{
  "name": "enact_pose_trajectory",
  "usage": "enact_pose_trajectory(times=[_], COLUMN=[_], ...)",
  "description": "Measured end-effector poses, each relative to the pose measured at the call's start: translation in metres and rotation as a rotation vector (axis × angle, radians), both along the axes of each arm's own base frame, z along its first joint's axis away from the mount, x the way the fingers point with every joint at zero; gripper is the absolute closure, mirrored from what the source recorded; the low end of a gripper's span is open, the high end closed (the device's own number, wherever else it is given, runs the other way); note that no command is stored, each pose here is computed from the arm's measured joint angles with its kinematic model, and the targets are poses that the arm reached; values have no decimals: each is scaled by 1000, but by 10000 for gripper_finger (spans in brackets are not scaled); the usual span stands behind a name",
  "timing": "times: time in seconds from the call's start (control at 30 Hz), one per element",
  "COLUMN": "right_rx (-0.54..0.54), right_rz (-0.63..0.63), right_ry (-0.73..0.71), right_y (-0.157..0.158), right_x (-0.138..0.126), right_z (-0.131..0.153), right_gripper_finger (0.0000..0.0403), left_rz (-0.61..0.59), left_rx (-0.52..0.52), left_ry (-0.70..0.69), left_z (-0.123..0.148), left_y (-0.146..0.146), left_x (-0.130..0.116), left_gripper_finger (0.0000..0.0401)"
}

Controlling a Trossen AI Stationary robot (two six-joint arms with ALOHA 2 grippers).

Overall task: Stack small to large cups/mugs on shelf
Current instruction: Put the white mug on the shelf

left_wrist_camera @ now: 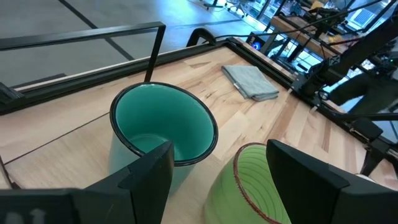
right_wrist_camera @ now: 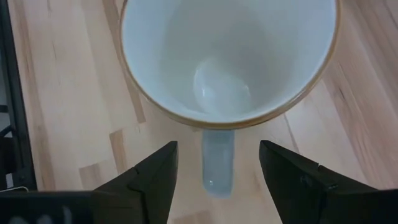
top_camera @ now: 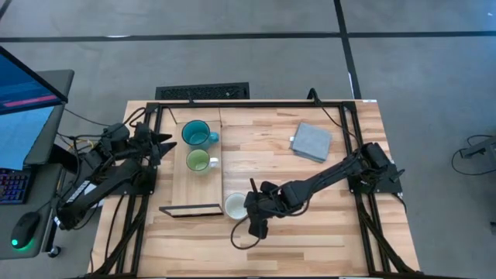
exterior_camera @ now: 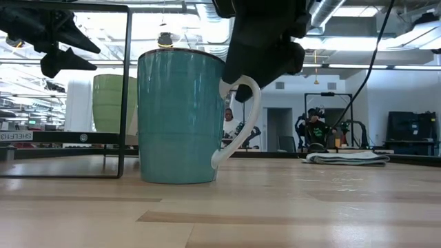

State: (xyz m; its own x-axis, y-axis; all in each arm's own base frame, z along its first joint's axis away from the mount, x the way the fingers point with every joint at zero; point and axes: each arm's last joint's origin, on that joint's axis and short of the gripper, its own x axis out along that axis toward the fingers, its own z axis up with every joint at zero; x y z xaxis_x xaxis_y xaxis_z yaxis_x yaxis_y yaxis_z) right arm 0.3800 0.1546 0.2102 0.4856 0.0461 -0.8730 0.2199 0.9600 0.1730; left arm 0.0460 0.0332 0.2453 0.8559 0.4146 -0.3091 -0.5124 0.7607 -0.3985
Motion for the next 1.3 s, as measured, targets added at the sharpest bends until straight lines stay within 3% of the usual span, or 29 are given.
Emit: enact_pose_trajectory(times=[0.23,0.83,1.3], right_rx=[8,-1,-25], right_rz=[0,-6,-11], right_ry=[13,35,59], right_y=[-3,-6,-10], right_x=[0,-1,-2], right_z=[0,-1,-1], right_gripper_finger=[173,333,338], left_rz=[1,2,2], left_rx=[0,1,1], left_ry=[0,1,1], left_z=[0,0,0], left_y=[0,0,0], left_x=[0,0,0], left_gripper_finger=[153,153,153])
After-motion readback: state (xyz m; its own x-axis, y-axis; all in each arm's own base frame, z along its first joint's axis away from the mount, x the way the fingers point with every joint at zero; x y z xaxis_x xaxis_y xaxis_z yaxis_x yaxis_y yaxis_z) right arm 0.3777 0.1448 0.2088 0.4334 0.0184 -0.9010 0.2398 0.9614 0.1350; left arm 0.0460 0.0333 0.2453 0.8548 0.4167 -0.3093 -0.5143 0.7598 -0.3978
